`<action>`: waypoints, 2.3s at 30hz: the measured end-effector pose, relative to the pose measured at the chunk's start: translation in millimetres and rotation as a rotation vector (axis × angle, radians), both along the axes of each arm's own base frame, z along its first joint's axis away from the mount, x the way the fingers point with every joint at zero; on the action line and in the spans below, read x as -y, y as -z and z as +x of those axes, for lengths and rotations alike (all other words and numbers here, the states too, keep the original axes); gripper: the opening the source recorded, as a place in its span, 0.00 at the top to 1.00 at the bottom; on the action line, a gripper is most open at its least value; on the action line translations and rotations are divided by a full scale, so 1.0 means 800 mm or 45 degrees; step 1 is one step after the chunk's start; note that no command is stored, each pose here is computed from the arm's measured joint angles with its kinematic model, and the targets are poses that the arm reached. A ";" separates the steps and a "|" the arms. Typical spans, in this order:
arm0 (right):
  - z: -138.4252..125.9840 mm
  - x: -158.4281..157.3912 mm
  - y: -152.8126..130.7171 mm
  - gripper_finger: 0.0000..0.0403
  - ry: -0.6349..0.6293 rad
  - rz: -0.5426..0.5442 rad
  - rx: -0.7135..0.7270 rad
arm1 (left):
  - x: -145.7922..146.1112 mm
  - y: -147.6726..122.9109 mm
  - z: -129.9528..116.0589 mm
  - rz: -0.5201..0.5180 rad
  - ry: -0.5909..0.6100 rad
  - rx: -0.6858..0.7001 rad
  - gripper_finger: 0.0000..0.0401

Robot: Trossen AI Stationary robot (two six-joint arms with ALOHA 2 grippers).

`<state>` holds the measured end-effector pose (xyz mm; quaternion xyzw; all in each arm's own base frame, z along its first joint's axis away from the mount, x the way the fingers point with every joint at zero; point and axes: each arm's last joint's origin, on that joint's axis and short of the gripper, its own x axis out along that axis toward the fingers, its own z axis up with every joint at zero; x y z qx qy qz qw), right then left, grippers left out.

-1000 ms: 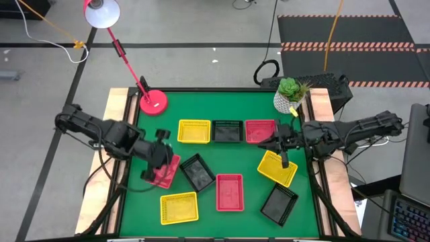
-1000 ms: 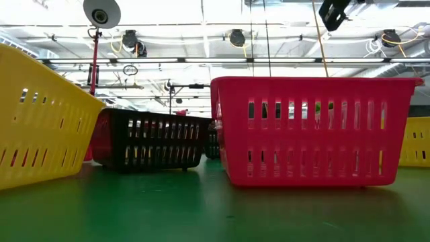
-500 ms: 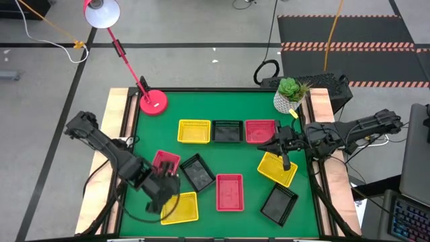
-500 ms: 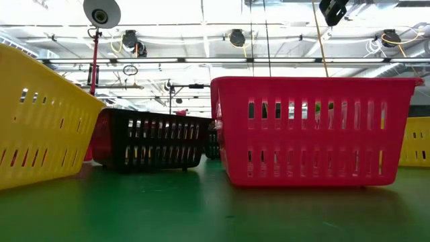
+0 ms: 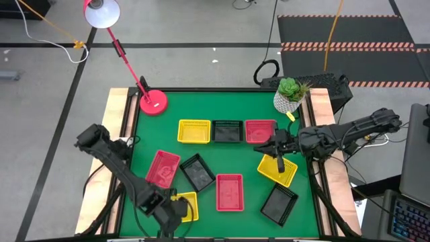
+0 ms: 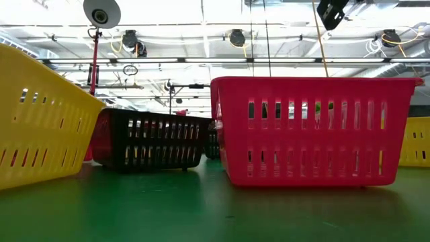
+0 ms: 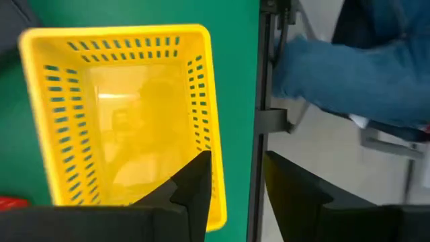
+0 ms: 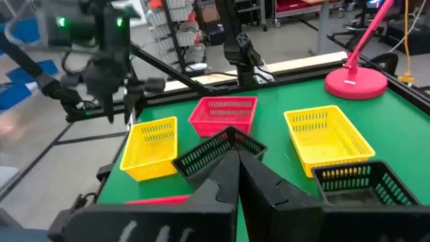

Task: Stack baskets by color
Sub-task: Stack the bottom left yellow bin on top of the top left yellow bin

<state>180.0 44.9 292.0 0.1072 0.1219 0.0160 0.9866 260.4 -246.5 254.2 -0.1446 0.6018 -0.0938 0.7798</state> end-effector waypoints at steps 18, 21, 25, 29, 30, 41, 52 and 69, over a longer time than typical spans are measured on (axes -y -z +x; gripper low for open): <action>0.007 -0.002 -0.018 1.00 -0.025 -0.075 0.210 | 0.045 0.043 -0.008 0.212 0.026 0.168 0.56; 0.007 -0.002 -0.018 1.00 -0.026 -0.075 0.210 | 0.044 0.050 -0.004 0.251 0.015 0.168 0.45; 0.007 -0.002 -0.017 1.00 -0.027 -0.078 0.200 | 0.045 0.060 0.001 0.275 0.019 0.170 0.32; 0.007 -0.002 -0.016 1.00 -0.028 -0.083 0.181 | 0.044 0.074 0.004 0.297 0.028 0.111 0.31; 0.007 -0.002 -0.015 1.00 -0.028 -0.084 0.176 | 0.045 0.077 0.005 0.293 0.033 0.099 0.32; 0.007 -0.002 -0.015 1.00 -0.028 -0.085 0.173 | 0.041 0.080 0.010 0.302 0.023 0.082 0.71; 0.007 -0.002 -0.014 1.00 -0.030 -0.096 0.165 | 0.038 0.080 0.013 0.231 0.049 0.020 0.96; 0.007 -0.002 -0.012 1.00 -0.031 -0.102 0.143 | 0.017 0.009 0.001 0.002 -0.043 0.065 0.97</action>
